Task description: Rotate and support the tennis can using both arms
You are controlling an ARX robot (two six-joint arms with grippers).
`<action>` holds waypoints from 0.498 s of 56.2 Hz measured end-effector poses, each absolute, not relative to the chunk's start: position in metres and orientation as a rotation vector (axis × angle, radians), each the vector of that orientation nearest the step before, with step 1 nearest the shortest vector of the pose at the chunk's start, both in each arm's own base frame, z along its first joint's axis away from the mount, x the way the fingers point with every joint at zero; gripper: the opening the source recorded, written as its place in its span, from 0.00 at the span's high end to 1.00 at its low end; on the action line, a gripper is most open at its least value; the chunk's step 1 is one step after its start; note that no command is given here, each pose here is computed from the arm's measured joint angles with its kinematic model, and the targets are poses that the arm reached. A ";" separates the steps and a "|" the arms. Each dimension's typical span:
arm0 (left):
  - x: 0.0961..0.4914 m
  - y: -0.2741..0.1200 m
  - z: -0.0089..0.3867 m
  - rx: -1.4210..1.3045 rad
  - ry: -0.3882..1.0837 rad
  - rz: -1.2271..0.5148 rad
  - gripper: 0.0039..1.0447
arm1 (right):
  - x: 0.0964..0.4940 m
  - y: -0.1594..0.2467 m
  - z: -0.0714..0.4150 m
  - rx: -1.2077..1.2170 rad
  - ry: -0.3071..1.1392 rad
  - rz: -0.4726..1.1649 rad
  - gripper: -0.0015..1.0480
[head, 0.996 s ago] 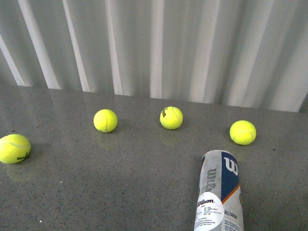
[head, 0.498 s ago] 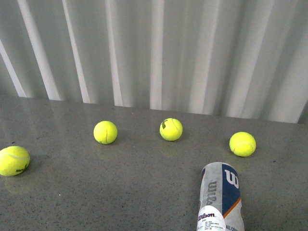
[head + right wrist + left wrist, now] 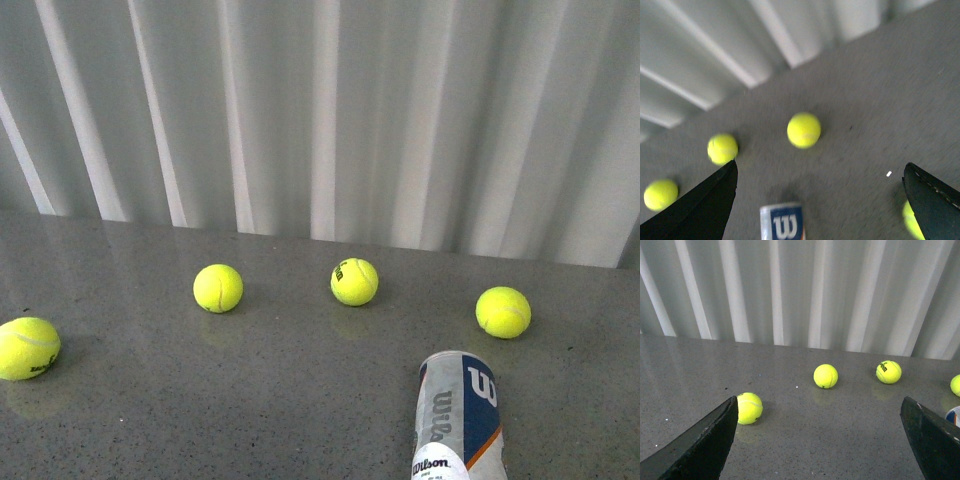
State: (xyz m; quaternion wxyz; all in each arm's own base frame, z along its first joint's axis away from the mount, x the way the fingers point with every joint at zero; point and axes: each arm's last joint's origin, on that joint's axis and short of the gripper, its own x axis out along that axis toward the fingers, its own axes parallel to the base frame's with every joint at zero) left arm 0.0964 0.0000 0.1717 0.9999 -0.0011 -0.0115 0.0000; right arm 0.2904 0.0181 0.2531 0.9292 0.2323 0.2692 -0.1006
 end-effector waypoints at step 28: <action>0.096 0.000 0.172 -0.002 -0.023 0.000 0.06 | 0.312 0.142 0.144 0.315 1.067 0.053 0.07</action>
